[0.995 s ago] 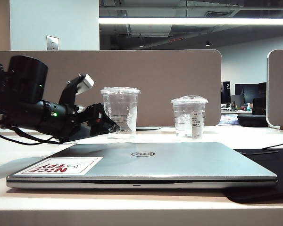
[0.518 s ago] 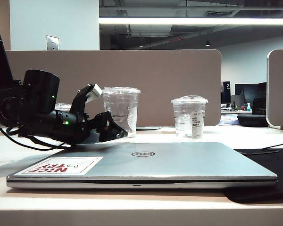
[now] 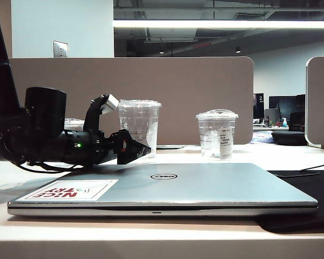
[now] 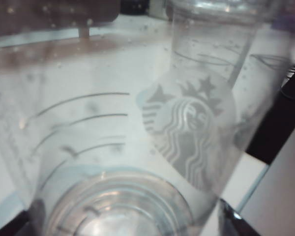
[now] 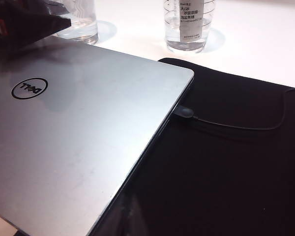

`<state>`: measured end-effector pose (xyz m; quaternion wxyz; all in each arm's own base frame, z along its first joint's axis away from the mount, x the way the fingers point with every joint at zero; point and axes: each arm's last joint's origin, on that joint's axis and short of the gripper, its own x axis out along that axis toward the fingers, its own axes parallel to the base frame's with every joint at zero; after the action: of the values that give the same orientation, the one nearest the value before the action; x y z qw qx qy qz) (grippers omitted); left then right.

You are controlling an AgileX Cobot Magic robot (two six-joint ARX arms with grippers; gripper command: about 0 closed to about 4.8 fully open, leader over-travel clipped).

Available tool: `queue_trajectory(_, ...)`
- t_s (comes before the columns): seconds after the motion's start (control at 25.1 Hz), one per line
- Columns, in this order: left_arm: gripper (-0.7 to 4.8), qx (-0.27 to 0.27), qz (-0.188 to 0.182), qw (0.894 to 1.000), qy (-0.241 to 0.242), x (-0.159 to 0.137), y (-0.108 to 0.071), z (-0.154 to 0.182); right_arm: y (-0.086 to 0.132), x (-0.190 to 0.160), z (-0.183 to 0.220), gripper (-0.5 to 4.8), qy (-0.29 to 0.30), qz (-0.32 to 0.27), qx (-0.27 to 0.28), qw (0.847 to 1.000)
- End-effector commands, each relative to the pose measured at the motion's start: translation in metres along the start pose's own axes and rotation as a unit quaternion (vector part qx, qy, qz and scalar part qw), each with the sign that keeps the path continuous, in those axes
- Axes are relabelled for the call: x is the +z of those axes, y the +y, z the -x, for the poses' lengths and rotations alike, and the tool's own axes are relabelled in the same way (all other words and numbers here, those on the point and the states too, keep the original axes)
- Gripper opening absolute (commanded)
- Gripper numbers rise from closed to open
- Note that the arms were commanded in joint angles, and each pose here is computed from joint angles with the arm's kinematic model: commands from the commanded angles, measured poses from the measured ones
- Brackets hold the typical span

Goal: Pick up the coffee cup on the middle and place it on the left side of the laptop.

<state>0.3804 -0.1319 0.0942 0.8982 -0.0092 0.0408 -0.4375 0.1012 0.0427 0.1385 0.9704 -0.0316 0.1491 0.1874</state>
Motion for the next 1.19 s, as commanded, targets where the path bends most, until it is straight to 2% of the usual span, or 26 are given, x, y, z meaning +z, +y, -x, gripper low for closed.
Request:
queue_trajectory(0.04, 4.79, -0.012, -0.005, 1.000, -0.021, 0.000, 0.000, -0.006, 0.000, 0.000, 0.000, -0.05, -0.005, -0.001, 0.000, 1.000)
queue_trajectory(0.2, 4.79, -0.035, -0.009, 0.999, -0.031, 0.001, 0.004, -0.017, 0.000, 0.000, 0.000, -0.05, -0.005, -0.001, 0.000, 1.000)
queue_trajectory(0.6, 4.79, -0.035, 0.007, 0.999, -0.026, 0.003, 0.010, -0.026, 0.000, 0.000, 0.000, -0.05, -0.005, -0.001, 0.000, 1.000)
queue_trajectory(0.8, 4.78, -0.037, 0.004, 0.999, -0.029, 0.003, 0.010, -0.026, 0.000, 0.000, 0.000, -0.05, -0.005, -0.001, 0.000, 1.000)
queue_trajectory(1.11, 4.18, -0.037, 0.002, 0.999, -0.031, 0.004, 0.010, -0.026, 0.000, 0.000, 0.000, -0.05, -0.005, -0.001, 0.000, 1.000)
queue_trajectory(1.19, 3.65, -0.037, 0.002, 0.999, -0.031, 0.004, 0.010, -0.026, 0.000, 0.000, 0.000, -0.05, -0.005, -0.001, 0.000, 1.000)
